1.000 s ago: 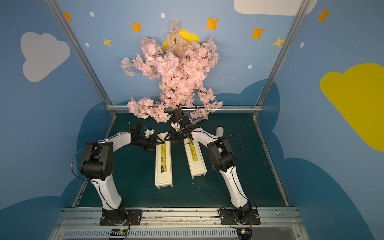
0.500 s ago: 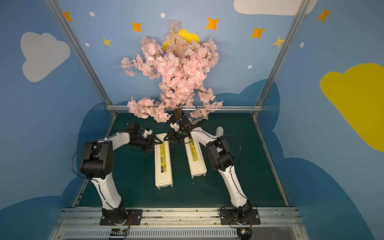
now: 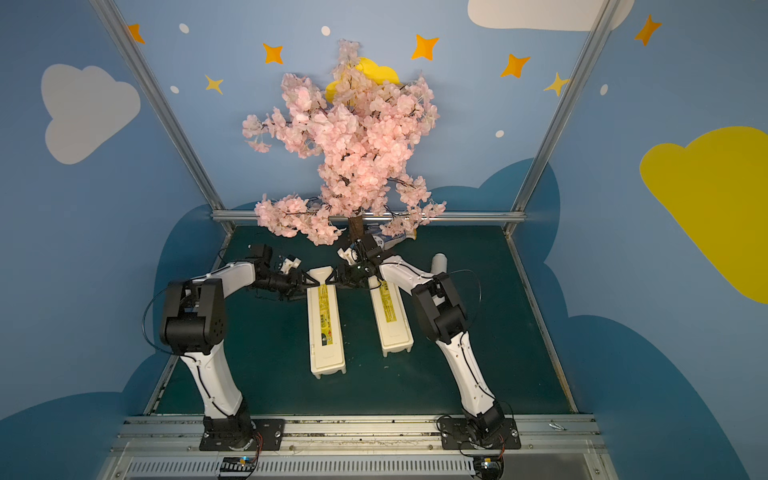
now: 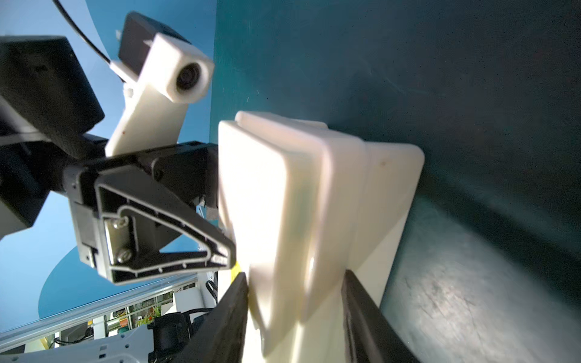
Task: Put plastic wrap rolls into dispensers
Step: Close the lid on the plastic wrap cutting box.
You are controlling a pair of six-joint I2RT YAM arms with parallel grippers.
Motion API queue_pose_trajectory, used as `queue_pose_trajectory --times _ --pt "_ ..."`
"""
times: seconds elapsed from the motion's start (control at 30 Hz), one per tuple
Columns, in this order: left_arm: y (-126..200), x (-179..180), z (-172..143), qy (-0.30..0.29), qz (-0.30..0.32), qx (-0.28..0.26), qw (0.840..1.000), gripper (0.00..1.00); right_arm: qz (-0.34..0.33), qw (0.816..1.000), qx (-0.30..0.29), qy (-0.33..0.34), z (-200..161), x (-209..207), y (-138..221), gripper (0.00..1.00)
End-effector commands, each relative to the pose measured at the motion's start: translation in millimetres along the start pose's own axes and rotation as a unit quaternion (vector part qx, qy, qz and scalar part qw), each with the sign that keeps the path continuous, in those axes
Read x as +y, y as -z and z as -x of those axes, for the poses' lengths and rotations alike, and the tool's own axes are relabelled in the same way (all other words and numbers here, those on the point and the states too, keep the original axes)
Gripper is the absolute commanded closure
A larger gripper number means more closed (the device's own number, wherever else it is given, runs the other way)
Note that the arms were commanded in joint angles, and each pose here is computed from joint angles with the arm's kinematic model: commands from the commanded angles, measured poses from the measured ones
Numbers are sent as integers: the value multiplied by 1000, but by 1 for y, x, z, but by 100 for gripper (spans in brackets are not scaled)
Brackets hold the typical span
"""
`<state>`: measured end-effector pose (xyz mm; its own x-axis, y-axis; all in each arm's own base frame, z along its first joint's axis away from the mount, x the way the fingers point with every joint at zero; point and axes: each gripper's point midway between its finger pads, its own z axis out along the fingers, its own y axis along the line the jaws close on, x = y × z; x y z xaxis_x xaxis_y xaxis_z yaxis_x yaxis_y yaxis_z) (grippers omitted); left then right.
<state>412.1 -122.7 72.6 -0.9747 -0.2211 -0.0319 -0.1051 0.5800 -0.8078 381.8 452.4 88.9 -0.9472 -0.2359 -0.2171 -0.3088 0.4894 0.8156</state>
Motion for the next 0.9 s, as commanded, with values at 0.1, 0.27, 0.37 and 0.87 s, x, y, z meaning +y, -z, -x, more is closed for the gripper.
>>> queue_pose_trajectory --times 0.1,0.27,0.37,0.87 --pt "-40 15 15 -45 63 27 997 45 -46 998 46 -26 -39 -18 -11 52" --pt "-26 4 25 -72 94 5 993 27 -46 999 27 -4 -30 -8 1 49" --pt "-4 -8 28 -92 130 -25 987 13 -43 999 0 13 -18 1 18 45" --pt "24 -65 -64 -142 301 -89 939 0 -126 964 -117 202 1 55 134 12"
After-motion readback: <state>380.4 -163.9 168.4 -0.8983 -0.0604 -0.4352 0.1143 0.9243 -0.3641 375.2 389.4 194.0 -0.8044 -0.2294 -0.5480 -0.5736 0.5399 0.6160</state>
